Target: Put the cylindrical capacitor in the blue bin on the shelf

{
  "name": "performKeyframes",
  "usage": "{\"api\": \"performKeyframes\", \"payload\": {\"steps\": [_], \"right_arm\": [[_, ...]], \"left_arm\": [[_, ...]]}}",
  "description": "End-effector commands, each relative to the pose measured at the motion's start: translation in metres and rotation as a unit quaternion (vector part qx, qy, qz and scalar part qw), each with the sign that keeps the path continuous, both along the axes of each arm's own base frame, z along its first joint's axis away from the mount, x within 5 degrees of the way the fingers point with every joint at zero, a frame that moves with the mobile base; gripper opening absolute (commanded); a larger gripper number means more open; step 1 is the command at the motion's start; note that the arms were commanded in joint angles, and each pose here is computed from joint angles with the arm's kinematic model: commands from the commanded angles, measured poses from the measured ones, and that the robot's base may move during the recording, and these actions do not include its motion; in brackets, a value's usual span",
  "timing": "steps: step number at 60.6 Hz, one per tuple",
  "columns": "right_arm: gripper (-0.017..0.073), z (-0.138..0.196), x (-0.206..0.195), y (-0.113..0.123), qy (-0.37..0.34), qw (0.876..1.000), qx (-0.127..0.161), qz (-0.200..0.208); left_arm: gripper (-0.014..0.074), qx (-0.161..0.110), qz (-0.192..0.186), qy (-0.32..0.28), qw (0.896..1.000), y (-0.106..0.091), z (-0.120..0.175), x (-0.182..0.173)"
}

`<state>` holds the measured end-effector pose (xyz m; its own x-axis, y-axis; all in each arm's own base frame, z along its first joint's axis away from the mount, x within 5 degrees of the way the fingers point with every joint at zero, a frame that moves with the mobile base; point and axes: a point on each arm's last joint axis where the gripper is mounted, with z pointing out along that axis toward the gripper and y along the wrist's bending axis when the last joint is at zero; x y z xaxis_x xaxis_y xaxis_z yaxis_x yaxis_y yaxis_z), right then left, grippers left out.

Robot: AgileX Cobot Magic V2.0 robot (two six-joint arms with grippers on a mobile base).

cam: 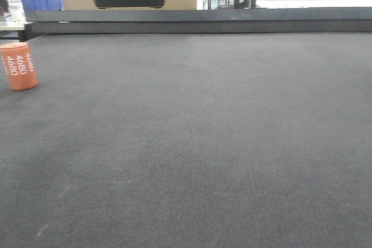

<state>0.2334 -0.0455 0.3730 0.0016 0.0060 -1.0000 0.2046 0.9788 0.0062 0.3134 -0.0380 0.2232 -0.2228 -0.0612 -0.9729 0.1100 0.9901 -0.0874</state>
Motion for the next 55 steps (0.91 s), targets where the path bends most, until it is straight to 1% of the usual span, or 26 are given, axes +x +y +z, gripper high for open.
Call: {"api": "performKeyframes", "payload": {"steps": [1,11,15,21,36,45,51,55], "right_arm": [[-0.0162,0.009,-0.009,0.001,-0.022,1.0,-0.005,-0.001],[-0.0162,0.011,-0.012,0.002,-0.02,1.0,-0.005,0.0],[-0.0162,0.009,-0.012,0.002,-0.012,1.0,-0.003,0.001],[-0.0162,0.009,-0.012,0.002,-0.011,1.0,-0.003,0.001],[-0.0162,0.009,-0.012,0.002,-0.011,1.0,-0.003,0.001],[-0.0162,0.009,-0.012,0.002,-0.011,1.0,-0.003,0.001],[-0.0162,0.009,-0.012,0.002,-0.011,1.0,-0.003,0.001],[-0.0162,0.009,-0.012,0.002,-0.011,1.0,-0.003,0.001]], "left_arm": [[0.0549,-0.005,0.003,-0.014,1.0,-0.001,-0.016,0.017],[0.0549,-0.003,0.003,0.008,1.0,-0.004,-0.044,0.041],[0.0549,-0.007,0.01,0.018,1.0,-0.004,-0.055,0.052],[0.0549,-0.014,0.02,0.018,1.0,-0.004,-0.06,0.063],[0.0549,-0.015,0.021,0.019,0.999,-0.007,-0.076,0.091],[0.0547,-0.028,0.039,0.022,0.999,-0.005,-0.083,0.099],[0.0501,-0.031,0.044,0.024,0.998,-0.004,-0.085,0.101],[0.0407,-0.031,0.044,0.024,0.998,-0.004,-0.085,0.101]]}}
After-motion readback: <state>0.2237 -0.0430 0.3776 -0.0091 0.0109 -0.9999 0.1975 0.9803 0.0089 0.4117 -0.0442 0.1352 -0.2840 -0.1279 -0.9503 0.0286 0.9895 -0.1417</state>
